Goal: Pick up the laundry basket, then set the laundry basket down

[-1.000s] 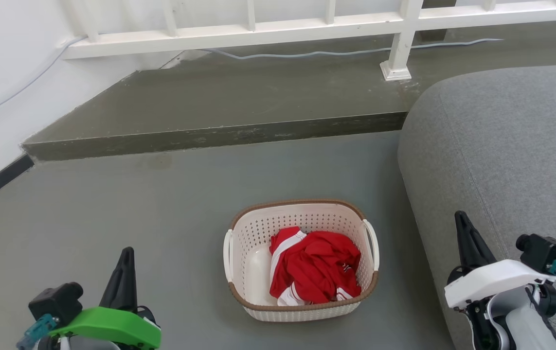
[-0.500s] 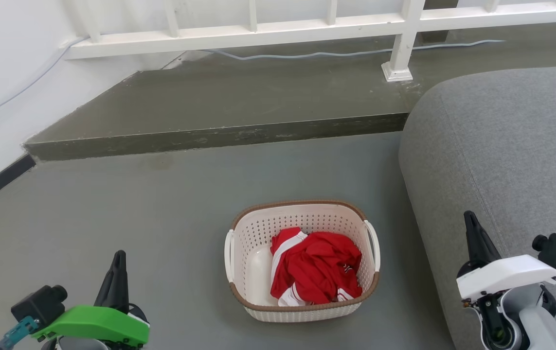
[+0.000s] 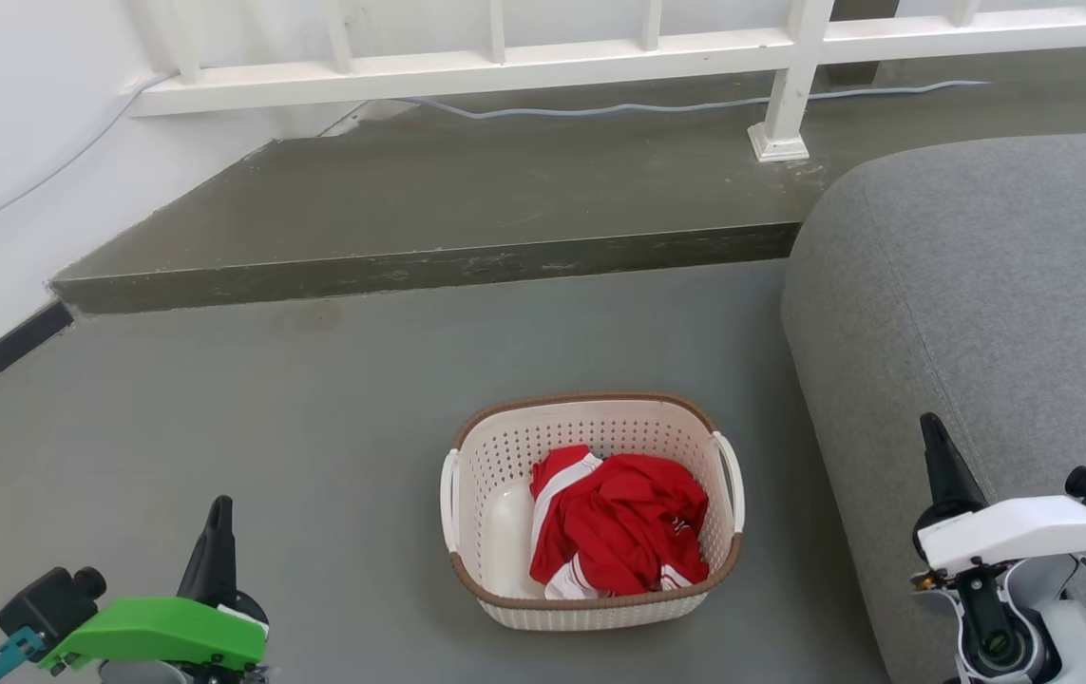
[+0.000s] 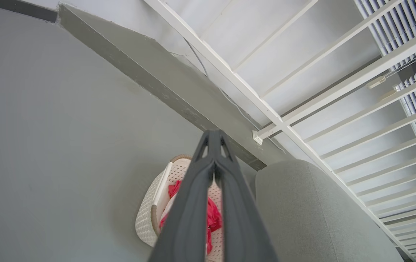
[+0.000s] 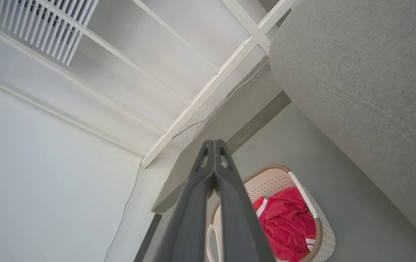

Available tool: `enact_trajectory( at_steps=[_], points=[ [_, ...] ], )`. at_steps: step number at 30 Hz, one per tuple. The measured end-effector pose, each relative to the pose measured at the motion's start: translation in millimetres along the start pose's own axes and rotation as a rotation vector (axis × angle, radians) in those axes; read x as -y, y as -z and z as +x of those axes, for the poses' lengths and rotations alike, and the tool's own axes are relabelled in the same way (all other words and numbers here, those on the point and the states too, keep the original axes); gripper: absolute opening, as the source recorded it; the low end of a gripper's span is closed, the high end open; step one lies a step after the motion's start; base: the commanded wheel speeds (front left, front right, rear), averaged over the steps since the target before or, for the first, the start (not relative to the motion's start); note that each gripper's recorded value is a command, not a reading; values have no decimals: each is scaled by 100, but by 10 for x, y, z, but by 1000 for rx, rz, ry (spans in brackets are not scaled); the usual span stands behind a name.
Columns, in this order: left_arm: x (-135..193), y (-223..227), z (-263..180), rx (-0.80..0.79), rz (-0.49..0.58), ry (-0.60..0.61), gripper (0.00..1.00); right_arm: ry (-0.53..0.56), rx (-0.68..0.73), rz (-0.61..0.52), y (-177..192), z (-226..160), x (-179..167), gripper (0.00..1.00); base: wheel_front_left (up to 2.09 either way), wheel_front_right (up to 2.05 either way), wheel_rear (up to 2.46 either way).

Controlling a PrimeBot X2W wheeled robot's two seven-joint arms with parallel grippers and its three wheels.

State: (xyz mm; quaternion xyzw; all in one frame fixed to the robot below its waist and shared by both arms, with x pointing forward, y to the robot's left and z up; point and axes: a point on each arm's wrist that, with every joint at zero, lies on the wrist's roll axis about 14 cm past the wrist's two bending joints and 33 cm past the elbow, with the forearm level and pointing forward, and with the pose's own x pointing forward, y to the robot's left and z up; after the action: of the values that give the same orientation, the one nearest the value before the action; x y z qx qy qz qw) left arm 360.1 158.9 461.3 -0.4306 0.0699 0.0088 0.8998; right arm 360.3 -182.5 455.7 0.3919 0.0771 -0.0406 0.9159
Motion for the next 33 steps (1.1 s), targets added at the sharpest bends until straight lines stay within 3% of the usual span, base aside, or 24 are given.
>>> enact_trajectory(
  at_steps=[33],
  points=[
    [-70,-175,61,13,-426,-13,0,-14,13,478,-175,68,22,0,0,0,0]
  ],
)
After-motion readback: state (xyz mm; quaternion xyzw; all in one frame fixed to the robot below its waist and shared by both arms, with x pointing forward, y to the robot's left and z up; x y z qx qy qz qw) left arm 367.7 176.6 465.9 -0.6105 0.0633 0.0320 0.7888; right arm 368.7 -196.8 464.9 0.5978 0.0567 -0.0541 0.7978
